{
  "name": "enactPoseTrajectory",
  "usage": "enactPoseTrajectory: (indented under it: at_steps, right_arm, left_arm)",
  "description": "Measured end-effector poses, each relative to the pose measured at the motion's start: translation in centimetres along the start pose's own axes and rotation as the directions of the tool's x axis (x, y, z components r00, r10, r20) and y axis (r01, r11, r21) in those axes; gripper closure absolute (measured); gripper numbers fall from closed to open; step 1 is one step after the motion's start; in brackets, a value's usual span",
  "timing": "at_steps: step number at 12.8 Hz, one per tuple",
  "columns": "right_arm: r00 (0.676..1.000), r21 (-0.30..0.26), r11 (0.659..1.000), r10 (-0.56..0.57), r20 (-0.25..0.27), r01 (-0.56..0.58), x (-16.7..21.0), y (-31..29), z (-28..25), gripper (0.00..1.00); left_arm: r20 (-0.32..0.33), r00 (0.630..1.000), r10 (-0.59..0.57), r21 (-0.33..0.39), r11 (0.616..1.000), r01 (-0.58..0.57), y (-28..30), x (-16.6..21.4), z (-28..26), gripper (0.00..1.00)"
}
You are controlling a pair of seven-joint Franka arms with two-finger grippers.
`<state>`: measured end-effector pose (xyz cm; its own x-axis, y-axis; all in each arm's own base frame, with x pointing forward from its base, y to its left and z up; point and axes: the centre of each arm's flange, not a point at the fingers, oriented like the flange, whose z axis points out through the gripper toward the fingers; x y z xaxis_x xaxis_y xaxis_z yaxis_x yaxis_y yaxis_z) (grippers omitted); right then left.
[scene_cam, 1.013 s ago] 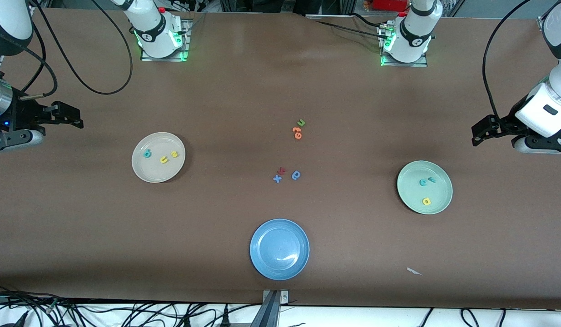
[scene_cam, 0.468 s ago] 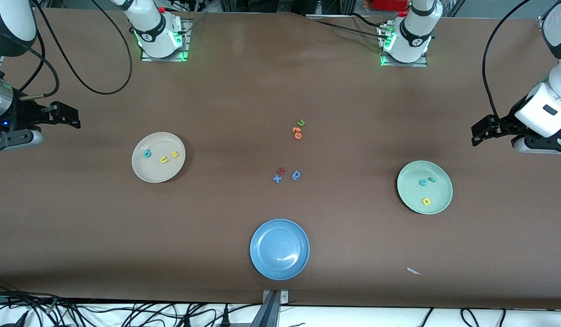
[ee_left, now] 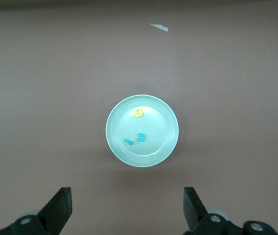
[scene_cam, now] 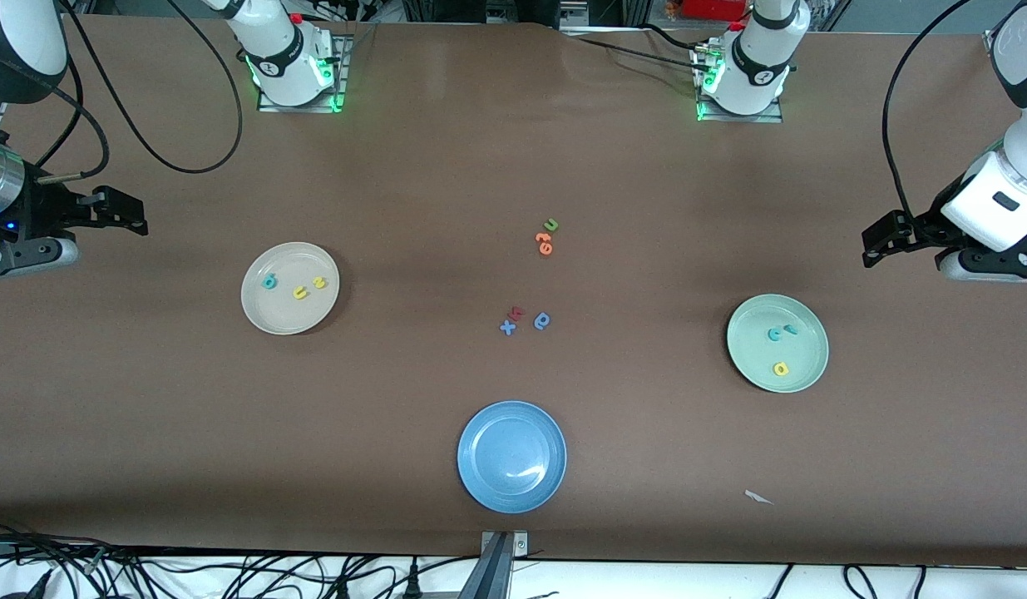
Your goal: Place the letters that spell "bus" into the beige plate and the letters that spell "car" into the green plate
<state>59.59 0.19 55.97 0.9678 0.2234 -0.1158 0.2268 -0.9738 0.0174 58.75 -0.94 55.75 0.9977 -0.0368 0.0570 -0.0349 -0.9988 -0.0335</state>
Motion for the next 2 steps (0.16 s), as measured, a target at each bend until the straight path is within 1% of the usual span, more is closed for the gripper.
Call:
enactPoseTrajectory:
  at_steps: [2]
  right_arm:
    - [1.0, 0.0, 1.0, 0.0, 0.0, 0.0, 0.0, 0.0, 0.0, 0.0]
  left_arm:
    - [0.011, 1.0, 0.0, 0.0, 1.0, 0.0, 0.03, -0.12, 0.1, 0.0]
